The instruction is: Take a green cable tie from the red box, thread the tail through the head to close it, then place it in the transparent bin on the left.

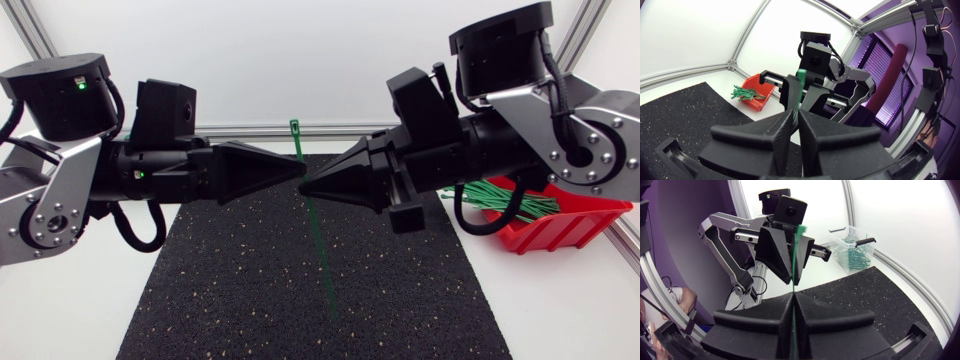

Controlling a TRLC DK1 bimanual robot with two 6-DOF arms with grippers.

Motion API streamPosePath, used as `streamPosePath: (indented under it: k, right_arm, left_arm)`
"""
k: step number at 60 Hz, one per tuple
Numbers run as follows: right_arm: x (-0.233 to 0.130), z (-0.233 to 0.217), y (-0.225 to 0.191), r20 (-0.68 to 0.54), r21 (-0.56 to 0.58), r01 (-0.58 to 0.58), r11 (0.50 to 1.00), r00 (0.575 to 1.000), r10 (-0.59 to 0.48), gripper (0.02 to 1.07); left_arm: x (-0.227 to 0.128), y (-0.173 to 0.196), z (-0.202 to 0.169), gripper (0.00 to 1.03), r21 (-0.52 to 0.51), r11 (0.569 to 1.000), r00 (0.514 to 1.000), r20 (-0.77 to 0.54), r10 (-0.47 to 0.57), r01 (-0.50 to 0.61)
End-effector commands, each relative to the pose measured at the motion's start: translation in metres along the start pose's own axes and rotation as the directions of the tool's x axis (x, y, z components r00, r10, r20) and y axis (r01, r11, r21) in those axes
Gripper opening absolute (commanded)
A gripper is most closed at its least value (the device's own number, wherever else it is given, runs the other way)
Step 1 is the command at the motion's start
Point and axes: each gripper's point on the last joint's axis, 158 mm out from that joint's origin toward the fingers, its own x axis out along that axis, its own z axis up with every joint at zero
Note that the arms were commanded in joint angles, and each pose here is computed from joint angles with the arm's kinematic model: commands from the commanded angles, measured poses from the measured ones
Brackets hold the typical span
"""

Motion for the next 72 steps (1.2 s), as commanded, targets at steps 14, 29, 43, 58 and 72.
streamPosePath:
  k: [14,29,43,58,72]
  right_arm:
    - [-0.007,-0.005,0.006,0.011,0.044,0.011,0.999,1.000,-0.011,0.08]
    - [-0.004,-0.006,0.009,0.009,0.084,-0.016,0.996,1.000,0.015,0.08]
    - [-0.003,-0.010,0.010,0.001,0.108,-0.026,0.994,1.000,0.026,0.08]
    - [0.002,-0.014,0.009,-0.011,0.137,-0.036,0.990,0.999,0.038,0.08]
    - [0.002,-0.010,0.013,-0.003,0.169,-0.054,0.984,0.998,0.055,0.08]
  left_arm:
    - [-0.004,-0.003,0.006,0.37,0.025,1.000,1.000,0.021,0.004,-0.004]
    - [-0.004,-0.003,0.014,0.37,0.039,0.999,0.999,0.040,0.016,-0.018]
    - [-0.009,-0.002,0.024,0.37,0.061,0.997,0.997,0.067,0.038,-0.042]
    - [-0.013,-0.003,0.029,0.37,0.078,0.996,0.995,0.083,0.047,-0.053]
    - [-0.010,-0.003,0.027,0.37,0.100,0.992,0.992,0.101,0.072,-0.082]
